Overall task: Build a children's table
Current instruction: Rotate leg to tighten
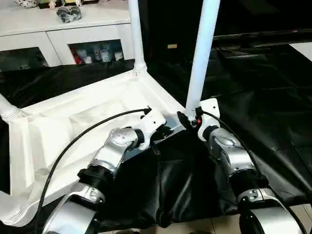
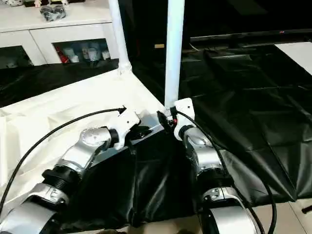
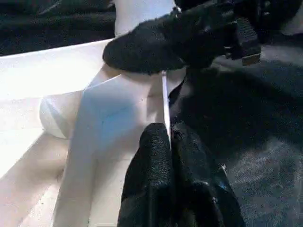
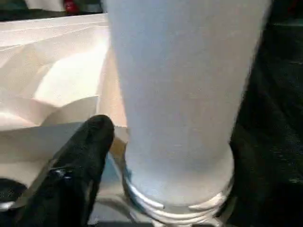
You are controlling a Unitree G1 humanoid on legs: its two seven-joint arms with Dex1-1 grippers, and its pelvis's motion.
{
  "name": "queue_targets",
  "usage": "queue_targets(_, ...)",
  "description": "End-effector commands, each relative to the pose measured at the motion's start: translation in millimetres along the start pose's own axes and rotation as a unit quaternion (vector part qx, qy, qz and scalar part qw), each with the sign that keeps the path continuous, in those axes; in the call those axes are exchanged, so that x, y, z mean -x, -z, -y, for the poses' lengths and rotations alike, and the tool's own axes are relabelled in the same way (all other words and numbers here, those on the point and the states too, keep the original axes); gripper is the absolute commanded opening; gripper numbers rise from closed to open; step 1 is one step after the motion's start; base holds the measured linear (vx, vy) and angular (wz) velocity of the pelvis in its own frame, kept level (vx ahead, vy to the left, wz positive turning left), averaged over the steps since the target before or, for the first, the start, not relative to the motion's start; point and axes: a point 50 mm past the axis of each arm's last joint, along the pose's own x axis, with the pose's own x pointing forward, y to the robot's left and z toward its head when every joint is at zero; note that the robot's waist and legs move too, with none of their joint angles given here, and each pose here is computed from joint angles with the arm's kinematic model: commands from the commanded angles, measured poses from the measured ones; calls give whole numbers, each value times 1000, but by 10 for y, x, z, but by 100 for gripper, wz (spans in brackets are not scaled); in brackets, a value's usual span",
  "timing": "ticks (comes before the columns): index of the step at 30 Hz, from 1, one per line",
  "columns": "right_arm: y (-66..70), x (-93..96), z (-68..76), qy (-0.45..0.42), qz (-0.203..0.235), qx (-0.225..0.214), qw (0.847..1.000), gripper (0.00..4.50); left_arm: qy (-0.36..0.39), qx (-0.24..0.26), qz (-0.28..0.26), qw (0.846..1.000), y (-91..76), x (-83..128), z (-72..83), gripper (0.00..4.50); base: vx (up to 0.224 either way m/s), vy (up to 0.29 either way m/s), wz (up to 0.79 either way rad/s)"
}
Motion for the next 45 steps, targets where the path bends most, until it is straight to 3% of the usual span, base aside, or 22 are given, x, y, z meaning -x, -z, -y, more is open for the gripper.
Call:
queue_targets(1, 27, -22, -184, -73, -8, 18, 997, 403, 51, -44, 56, 996, -243, -33, 81, 0, 0, 0, 0)
queue_targets(8, 44, 210, -69, -195, -21, 66, 978, 403, 108, -53, 57, 991, -138, 205, 60, 0, 0, 0, 0)
queue_targets(11, 86, 341, -32, -255, -38, 82, 963, 403, 123, -52, 56, 989, -111, 294, 34, 0, 0, 0, 0)
queue_targets(15, 86, 341, -32, -255, -38, 82, 963, 403, 123, -52, 56, 989, -111, 294, 34, 0, 0, 0, 0)
queue_targets(17, 89, 412, -7, -285, -46, 83, 954, 403, 136, -52, 55, 988, -95, 346, 28, 0, 0, 0, 0)
queue_targets(18, 73, 514, 4, -334, -53, 79, 938, 385, 151, -53, 46, 986, -51, 426, 15, 0, 0, 0, 0)
queue_targets(20, 65, 606, 4, -379, -63, 73, 920, 366, 162, -55, 36, 985, -6, 504, -1, 0, 0, 0, 0)
queue_targets(23, 100, 652, -9, -405, -83, 75, 908, 355, 166, -54, 31, 984, 16, 553, -17, 0, 0, 0, 0)
queue_targets(24, 107, 658, -14, -409, -86, 76, 905, 332, 166, -54, 31, 984, 17, 560, -18, 0, 0, 0, 0)
queue_targets(33, 127, 693, -50, -424, -95, 76, 897, 275, 180, -50, 28, 982, 27, 589, 9, 0, 0, 0, 0)
queue_targets(39, 131, 618, -92, -387, -70, 68, 917, 268, 143, -47, 37, 988, -7, 496, -9, 0, 0, 0, 0)
queue_targets(42, 175, 358, -60, -238, -59, 69, 967, 267, 67, -35, 36, 996, -60, 304, -49, 0, 0, 0, 0)
queue_targets(45, 181, 257, -55, -178, -55, 57, 981, 266, 46, -27, 42, 998, -108, 204, -32, 0, 0, 0, 0)
